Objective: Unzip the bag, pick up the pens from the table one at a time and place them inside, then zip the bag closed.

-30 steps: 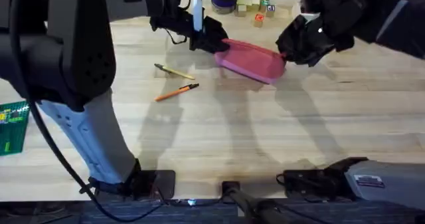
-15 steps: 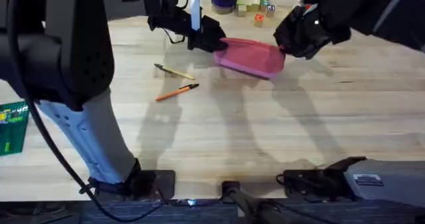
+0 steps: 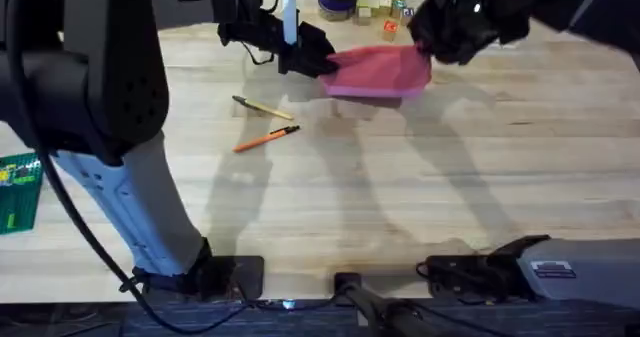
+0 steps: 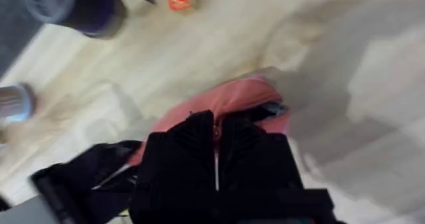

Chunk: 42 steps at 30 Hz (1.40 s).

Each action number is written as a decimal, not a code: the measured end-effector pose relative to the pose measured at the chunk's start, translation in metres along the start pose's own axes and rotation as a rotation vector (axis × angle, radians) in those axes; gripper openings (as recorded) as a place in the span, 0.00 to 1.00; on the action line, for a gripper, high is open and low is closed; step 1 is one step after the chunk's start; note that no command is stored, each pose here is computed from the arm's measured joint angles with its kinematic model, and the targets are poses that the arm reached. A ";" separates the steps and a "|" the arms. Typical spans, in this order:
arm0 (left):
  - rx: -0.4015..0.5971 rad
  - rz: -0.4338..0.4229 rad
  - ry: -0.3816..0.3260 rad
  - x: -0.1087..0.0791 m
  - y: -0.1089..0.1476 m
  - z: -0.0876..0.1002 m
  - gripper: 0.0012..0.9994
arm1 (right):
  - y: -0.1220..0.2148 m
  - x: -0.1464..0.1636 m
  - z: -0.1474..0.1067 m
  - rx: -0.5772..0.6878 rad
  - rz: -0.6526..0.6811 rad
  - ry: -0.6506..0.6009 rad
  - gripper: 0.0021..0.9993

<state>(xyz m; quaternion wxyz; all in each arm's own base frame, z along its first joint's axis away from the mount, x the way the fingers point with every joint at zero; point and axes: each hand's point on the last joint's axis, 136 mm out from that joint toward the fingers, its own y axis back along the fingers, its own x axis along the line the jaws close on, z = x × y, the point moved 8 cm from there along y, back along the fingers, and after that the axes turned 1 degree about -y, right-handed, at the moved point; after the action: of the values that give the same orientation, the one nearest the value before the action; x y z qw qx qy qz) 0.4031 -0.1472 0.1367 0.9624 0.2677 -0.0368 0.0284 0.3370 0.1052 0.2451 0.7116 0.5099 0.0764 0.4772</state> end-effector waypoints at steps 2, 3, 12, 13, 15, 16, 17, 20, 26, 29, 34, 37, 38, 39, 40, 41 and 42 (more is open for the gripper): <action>-0.002 -0.002 -0.001 0.000 0.000 0.000 0.04 | 0.008 0.010 0.008 -0.019 0.035 0.016 0.03; -0.005 -0.005 -0.002 -0.001 -0.001 0.001 0.04 | 0.013 0.015 0.012 -0.028 0.052 0.020 0.03; -0.035 -0.030 -0.014 -0.005 -0.007 0.008 0.04 | 0.027 0.022 0.029 -0.040 0.087 0.024 0.03; -0.035 -0.031 -0.014 -0.005 -0.007 0.008 0.04 | 0.026 0.020 0.029 -0.037 0.082 0.022 0.03; -0.039 -0.032 -0.014 -0.005 -0.007 0.008 0.04 | 0.026 0.019 0.031 -0.036 0.081 0.017 0.03; -0.040 -0.033 -0.014 -0.005 -0.007 0.009 0.04 | 0.025 0.018 0.032 -0.036 0.080 0.015 0.03; -0.042 -0.033 -0.014 -0.005 -0.007 0.009 0.04 | 0.025 0.018 0.033 -0.035 0.081 0.015 0.03; -0.046 -0.035 -0.014 -0.005 -0.007 0.009 0.04 | 0.025 0.016 0.035 -0.033 0.080 0.010 0.03; -0.055 -0.042 -0.020 -0.006 -0.010 0.011 0.04 | 0.023 0.010 0.042 -0.031 0.077 -0.012 0.03; -0.060 -0.048 -0.023 -0.007 -0.011 0.013 0.04 | 0.024 0.008 0.045 -0.031 0.079 -0.021 0.03; -0.074 -0.054 -0.024 -0.008 -0.011 0.014 0.04 | 0.027 0.007 0.048 -0.032 0.089 -0.028 0.03; -0.075 -0.055 -0.024 -0.008 -0.011 0.014 0.04 | 0.027 0.007 0.048 -0.032 0.088 -0.029 0.03; -0.075 -0.055 -0.024 -0.008 -0.011 0.014 0.04 | 0.027 0.006 0.048 -0.033 0.088 -0.030 0.03; -0.075 -0.055 -0.024 -0.008 -0.011 0.014 0.04 | 0.027 0.006 0.048 -0.032 0.088 -0.031 0.03; -0.075 -0.055 -0.024 -0.008 -0.011 0.014 0.04 | 0.027 0.006 0.049 -0.032 0.088 -0.032 0.03; -0.075 -0.055 -0.024 -0.008 -0.011 0.015 0.04 | 0.027 0.006 0.049 -0.032 0.088 -0.033 0.03; -0.076 -0.055 -0.024 -0.008 -0.011 0.015 0.04 | 0.027 0.005 0.049 -0.031 0.088 -0.034 0.03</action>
<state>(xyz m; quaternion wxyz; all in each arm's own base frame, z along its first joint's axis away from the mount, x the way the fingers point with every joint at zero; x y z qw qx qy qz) 0.3954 -0.1647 0.1426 0.9717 0.2324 -0.0423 -0.0026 0.3530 0.0776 0.2917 0.6992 0.5097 0.0343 0.5002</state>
